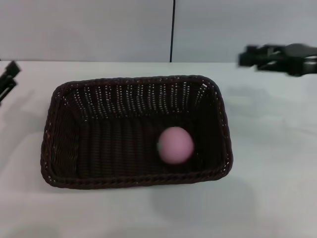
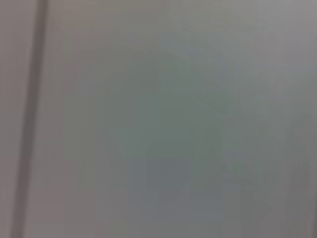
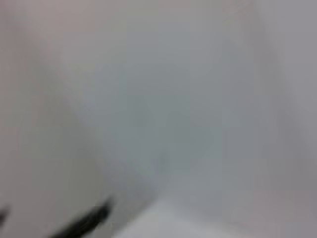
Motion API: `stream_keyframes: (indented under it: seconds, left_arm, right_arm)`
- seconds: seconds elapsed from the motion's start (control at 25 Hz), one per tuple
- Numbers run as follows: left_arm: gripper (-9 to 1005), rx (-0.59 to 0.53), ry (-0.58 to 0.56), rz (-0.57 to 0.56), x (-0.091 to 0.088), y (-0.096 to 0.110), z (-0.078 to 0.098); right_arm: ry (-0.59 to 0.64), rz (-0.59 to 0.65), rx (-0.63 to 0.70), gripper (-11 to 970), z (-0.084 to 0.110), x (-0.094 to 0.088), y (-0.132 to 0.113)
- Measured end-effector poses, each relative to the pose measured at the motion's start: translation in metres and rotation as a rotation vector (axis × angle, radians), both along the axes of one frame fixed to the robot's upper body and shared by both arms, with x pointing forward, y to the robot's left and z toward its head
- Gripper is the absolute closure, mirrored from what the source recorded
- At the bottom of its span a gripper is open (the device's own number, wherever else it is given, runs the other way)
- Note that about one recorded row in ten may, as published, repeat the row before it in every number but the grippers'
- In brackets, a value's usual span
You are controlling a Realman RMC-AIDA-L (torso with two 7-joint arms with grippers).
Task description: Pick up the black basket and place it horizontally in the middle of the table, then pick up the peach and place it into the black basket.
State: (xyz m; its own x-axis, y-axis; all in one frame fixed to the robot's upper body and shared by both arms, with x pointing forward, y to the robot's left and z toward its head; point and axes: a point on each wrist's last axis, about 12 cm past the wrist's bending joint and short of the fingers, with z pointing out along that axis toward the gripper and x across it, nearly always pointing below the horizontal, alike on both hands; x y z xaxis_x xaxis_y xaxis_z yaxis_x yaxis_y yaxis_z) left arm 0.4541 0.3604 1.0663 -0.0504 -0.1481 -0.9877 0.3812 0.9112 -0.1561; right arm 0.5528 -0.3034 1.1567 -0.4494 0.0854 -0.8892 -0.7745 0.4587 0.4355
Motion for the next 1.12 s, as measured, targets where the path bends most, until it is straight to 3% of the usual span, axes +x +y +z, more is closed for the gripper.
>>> stream_keyframes:
  seconds: [0.04,0.16,0.24,0.28,0.4,0.44,0.6,0.8,1.12]
  left_arm:
    - [301,0.000,0.000,0.000,0.000,0.000,0.000]
    - [301,-0.031,0.006,0.070,-0.006,0.016,-0.010]
    - [301,-0.030,-0.030,0.093,-0.011,0.021,-0.014]
    - [301,-0.029,-0.049,0.110,-0.015,0.023,-0.018]
    - [301,-0.051,-0.108,0.126,-0.022,0.019,-0.026]
    - [301,-0.051,-0.108,0.126,-0.022,0.019,-0.026]
    - [301,-0.036,-0.109,0.142,-0.025,0.014,-0.033]
    - [301,-0.065,-0.069,0.165,-0.031,0.009,-0.044]
    - [301,-0.064,-0.061,0.175,-0.039,0.008,-0.048]
  right_arm:
    - [0.000,0.000,0.000,254,0.000,0.000,0.000]
    - [-0.142,-0.204,0.121,254,-0.023,-0.024,-0.030]
    - [-0.270,-0.431,0.237,256,-0.057,-0.047,-0.043]
    - [-0.270,-0.431,0.237,256,-0.057,-0.047,-0.043]
    - [-0.346,-0.726,0.245,258,-0.100,-0.070,-0.039]
    - [-0.346,-0.726,0.245,258,-0.100,-0.070,-0.039]
    - [-0.375,-0.932,0.145,258,-0.128,-0.083,-0.022]
    - [-0.382,-1.051,0.080,258,-0.137,-0.089,-0.017]
    - [-0.393,-1.058,0.102,258,-0.135,-0.092,-0.019]
